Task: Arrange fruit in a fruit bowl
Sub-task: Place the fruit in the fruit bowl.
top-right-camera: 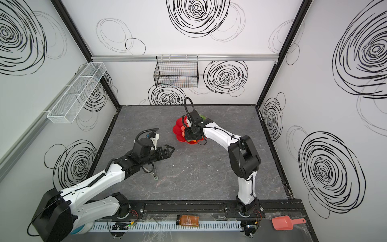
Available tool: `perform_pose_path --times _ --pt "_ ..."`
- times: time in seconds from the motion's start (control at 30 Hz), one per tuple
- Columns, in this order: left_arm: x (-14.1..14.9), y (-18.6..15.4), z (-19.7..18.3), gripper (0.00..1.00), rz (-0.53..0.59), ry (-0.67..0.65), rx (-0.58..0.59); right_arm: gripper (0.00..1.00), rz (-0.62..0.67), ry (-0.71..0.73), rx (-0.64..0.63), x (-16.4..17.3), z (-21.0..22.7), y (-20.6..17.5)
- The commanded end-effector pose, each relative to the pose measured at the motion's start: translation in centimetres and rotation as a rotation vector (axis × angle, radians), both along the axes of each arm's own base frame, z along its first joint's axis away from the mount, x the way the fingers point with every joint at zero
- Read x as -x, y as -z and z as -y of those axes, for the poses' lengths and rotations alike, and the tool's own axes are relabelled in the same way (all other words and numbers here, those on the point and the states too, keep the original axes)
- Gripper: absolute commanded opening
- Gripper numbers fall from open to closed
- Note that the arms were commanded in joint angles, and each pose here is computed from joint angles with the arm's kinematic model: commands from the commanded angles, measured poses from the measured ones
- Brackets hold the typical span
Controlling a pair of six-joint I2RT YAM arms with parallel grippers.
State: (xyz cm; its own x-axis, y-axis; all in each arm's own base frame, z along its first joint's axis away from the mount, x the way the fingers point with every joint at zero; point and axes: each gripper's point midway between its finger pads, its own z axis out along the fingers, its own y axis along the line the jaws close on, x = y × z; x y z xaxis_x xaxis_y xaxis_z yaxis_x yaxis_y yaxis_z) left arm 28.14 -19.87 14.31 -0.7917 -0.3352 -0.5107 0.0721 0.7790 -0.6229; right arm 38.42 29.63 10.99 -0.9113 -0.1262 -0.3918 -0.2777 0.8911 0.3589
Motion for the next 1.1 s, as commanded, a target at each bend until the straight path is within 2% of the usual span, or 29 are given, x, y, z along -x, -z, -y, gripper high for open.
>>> perform_pose_path --times 0.0,0.33,0.77,1.07 --pt "-1.8 -2.6 0.5 0.96 0.086 0.005 0.037 0.37 -0.017 -0.019 0.035 -0.7 -0.1 0.7" --pt "-1.9 -2.4 -0.1 0.96 0.081 -0.005 0.042 0.37 -0.034 -0.043 0.034 -2.6 -1.9 1.9" --pt "-1.6 -1.9 -0.8 0.96 0.078 -0.014 0.039 0.39 -0.059 -0.037 0.059 -3.2 -2.0 4.0" --pt "-1.6 -1.9 -1.0 0.96 0.075 -0.017 0.038 0.44 -0.048 -0.028 0.054 -3.4 -1.8 3.3"
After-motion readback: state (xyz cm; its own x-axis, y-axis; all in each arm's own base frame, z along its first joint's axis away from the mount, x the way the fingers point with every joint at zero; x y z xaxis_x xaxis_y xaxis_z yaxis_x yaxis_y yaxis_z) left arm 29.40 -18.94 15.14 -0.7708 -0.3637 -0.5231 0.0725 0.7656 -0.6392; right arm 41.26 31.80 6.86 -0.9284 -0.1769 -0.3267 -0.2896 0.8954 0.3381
